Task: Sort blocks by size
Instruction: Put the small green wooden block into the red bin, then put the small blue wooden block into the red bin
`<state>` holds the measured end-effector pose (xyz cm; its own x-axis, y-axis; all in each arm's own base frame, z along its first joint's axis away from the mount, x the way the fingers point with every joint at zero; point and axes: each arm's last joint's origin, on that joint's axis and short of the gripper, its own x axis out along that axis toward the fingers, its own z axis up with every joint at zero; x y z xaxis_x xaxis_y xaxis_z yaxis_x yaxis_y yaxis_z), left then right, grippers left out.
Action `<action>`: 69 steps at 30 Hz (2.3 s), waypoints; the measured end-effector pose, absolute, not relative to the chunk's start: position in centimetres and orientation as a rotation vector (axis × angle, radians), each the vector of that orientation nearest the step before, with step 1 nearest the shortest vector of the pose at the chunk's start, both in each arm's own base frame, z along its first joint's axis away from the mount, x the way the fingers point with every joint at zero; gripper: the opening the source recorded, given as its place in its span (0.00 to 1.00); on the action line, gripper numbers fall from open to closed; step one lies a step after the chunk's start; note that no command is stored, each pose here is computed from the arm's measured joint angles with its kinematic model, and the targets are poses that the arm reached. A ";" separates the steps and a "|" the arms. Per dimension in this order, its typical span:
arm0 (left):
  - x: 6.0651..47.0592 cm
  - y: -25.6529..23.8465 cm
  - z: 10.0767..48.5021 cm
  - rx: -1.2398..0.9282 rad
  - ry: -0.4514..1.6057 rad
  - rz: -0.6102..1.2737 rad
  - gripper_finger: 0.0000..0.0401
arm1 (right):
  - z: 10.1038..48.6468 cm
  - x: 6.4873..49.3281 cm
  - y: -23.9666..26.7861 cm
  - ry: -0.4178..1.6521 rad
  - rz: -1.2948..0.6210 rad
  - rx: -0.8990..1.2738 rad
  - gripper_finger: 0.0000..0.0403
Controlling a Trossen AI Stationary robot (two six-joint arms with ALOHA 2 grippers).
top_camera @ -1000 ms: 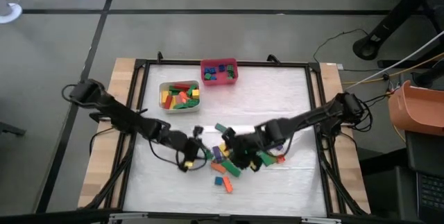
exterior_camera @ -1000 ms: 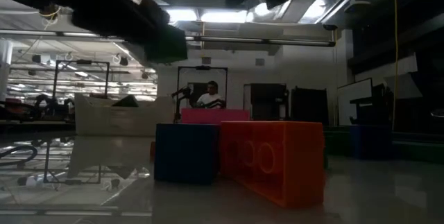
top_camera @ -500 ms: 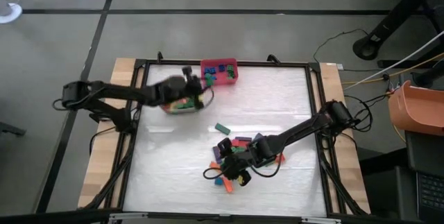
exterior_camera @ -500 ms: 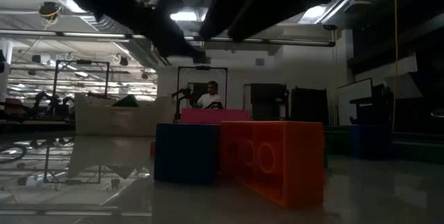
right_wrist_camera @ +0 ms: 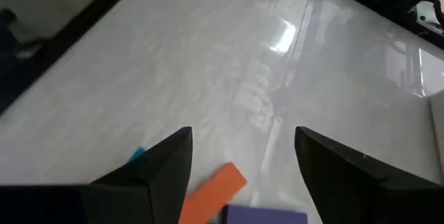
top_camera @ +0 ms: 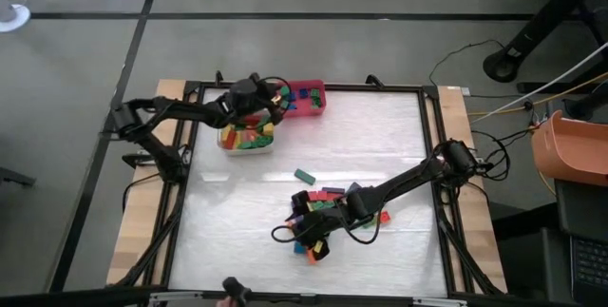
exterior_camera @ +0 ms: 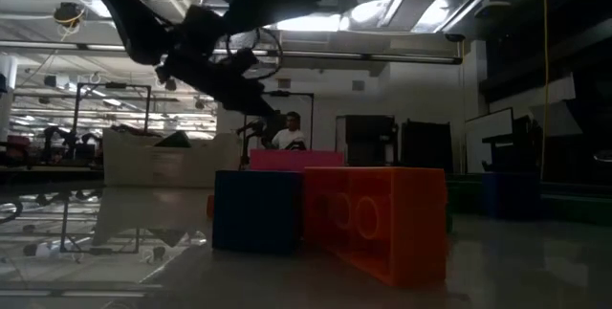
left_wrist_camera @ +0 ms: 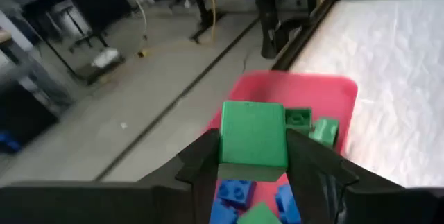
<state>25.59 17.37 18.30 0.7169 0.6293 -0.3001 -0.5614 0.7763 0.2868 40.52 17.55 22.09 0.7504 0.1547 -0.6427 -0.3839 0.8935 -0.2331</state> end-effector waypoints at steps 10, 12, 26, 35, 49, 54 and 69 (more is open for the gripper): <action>27.0 17.7 17.8 0.101 0.391 0.663 0.54 | 22.2 40.3 18.2 0.676 0.227 -0.129 0.63; 27.2 17.5 18.0 0.104 0.381 0.656 0.54 | 22.2 40.0 18.8 0.679 0.220 -0.092 0.63; 28.5 14.9 17.7 0.143 0.410 0.558 0.53 | 19.0 39.1 22.7 0.694 0.115 -0.064 0.63; 29.4 13.0 17.7 0.157 0.411 0.492 0.52 | 15.4 39.5 23.2 0.779 0.082 0.002 0.63; 30.4 10.6 17.7 0.233 0.415 0.401 0.52 | 13.1 39.6 23.2 0.836 0.028 0.070 0.63; 30.6 10.0 17.7 0.269 0.418 0.375 0.52 | 13.1 39.6 23.2 0.832 0.020 0.072 0.55; 29.8 7.3 20.6 0.289 0.382 0.303 0.52 | 15.7 41.5 22.7 0.769 0.032 0.001 0.32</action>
<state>29.77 7.28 20.61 0.8841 0.3411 -0.3193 -0.2336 0.9145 0.3302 41.51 22.74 15.70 0.7180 0.0292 -0.6955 -0.0285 0.9995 0.0125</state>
